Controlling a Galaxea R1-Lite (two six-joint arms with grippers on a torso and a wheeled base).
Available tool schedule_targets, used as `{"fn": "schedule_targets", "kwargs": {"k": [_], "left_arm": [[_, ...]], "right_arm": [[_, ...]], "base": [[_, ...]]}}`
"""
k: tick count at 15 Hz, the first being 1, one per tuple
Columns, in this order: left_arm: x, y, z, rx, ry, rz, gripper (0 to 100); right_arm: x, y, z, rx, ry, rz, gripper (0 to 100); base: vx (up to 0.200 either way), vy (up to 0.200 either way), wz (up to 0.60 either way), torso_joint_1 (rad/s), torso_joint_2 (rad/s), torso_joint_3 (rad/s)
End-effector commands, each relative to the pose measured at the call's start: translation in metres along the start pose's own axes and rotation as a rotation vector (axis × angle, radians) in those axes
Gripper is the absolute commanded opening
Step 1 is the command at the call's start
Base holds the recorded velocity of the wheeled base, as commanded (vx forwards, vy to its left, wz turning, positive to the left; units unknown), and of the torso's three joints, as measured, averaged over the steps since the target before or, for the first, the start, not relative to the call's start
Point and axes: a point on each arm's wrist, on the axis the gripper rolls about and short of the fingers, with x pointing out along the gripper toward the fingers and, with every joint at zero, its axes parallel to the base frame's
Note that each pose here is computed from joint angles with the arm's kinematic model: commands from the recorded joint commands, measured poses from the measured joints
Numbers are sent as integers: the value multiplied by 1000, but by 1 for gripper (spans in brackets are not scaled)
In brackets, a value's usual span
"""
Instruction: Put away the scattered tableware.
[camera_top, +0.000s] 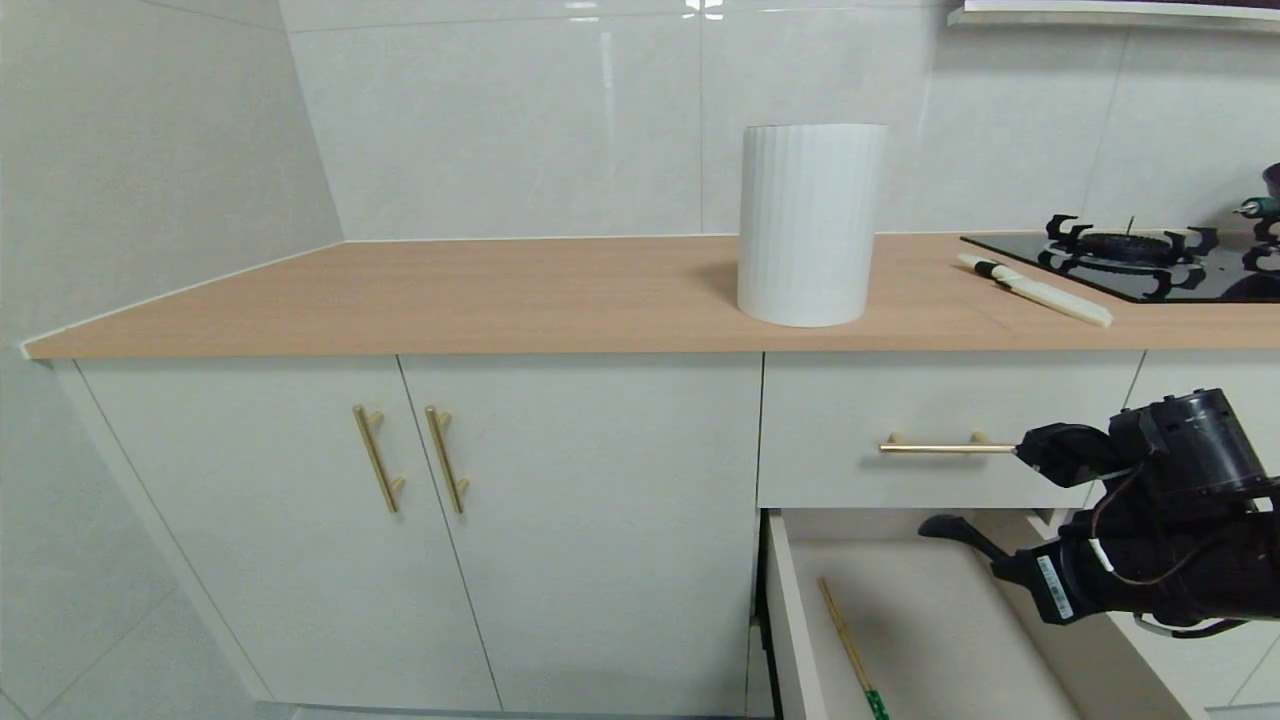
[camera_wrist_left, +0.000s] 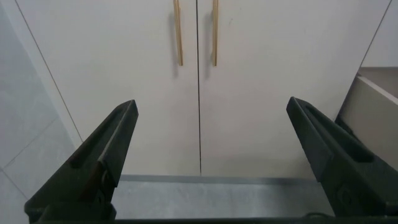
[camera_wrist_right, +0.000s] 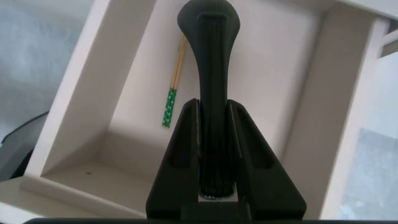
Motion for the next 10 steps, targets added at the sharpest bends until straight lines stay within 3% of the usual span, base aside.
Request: {"fn": "schedule_targets", "kwargs": {"k": [1, 4, 10], "left_arm": [[0, 0, 0, 0, 0, 1, 100], [0, 0, 0, 0, 0, 1, 100], [0, 0, 0, 0, 0, 1, 100]], "right_arm": [[2, 0, -1, -1, 7, 0, 0], [7, 0, -2, -1, 26, -1, 0], [67, -2, -10, 0, 185, -13, 0]], "base": [[0, 0, 0, 0, 0, 0], [0, 0, 0, -30, 28, 40], [0, 0, 0, -30, 52, 34]]}}
